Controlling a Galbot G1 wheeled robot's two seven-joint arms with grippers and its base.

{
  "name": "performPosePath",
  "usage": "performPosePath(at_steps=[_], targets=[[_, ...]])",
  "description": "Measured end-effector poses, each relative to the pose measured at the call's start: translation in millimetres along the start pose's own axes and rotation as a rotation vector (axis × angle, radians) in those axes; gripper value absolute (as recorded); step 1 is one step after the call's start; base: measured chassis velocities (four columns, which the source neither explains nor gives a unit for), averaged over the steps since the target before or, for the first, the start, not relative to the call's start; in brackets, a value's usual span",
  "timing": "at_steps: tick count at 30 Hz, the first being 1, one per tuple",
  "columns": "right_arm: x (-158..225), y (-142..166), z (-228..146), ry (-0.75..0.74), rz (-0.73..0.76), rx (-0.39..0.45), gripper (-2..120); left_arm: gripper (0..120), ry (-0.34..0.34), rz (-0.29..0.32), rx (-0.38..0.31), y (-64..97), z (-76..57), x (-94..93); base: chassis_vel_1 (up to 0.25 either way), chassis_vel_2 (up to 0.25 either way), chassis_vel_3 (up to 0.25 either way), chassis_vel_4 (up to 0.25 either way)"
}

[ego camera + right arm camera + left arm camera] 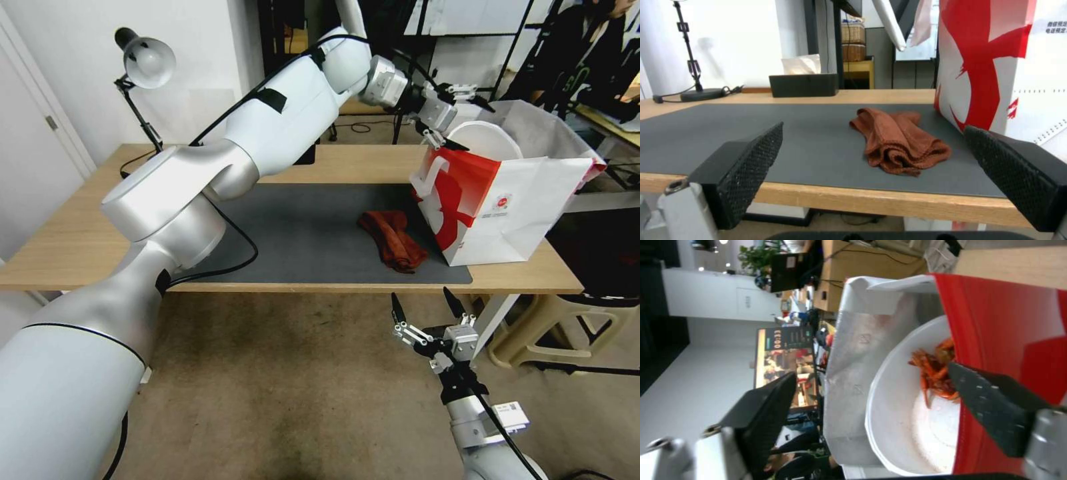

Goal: Sweep shrimp from table into container with towel, then put container into takeout bag.

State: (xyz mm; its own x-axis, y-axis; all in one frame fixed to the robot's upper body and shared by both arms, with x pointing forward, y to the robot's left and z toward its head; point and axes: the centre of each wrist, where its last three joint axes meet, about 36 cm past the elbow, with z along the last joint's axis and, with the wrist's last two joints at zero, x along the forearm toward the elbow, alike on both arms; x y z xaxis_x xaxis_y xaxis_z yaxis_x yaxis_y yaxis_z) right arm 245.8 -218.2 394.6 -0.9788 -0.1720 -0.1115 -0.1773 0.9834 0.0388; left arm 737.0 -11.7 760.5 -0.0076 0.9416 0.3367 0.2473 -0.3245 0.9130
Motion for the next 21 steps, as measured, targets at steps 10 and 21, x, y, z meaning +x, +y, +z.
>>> performPosePath(at_steps=[10, 21], targets=[[-0.9, -0.4, -1.4, -0.006, 0.000, 0.001, 100, 100, -0.091, -0.451, 0.255, -38.5, -23.1, -59.0, 0.000, 0.000, 0.000, 0.000], [-2.9, -0.7, -7.8, -0.024, 0.005, -0.002, 100, 100, 0.101, -1.002, 0.821, -112.6, -71.1, -74.1, 0.000, 0.000, 0.000, 0.000]])
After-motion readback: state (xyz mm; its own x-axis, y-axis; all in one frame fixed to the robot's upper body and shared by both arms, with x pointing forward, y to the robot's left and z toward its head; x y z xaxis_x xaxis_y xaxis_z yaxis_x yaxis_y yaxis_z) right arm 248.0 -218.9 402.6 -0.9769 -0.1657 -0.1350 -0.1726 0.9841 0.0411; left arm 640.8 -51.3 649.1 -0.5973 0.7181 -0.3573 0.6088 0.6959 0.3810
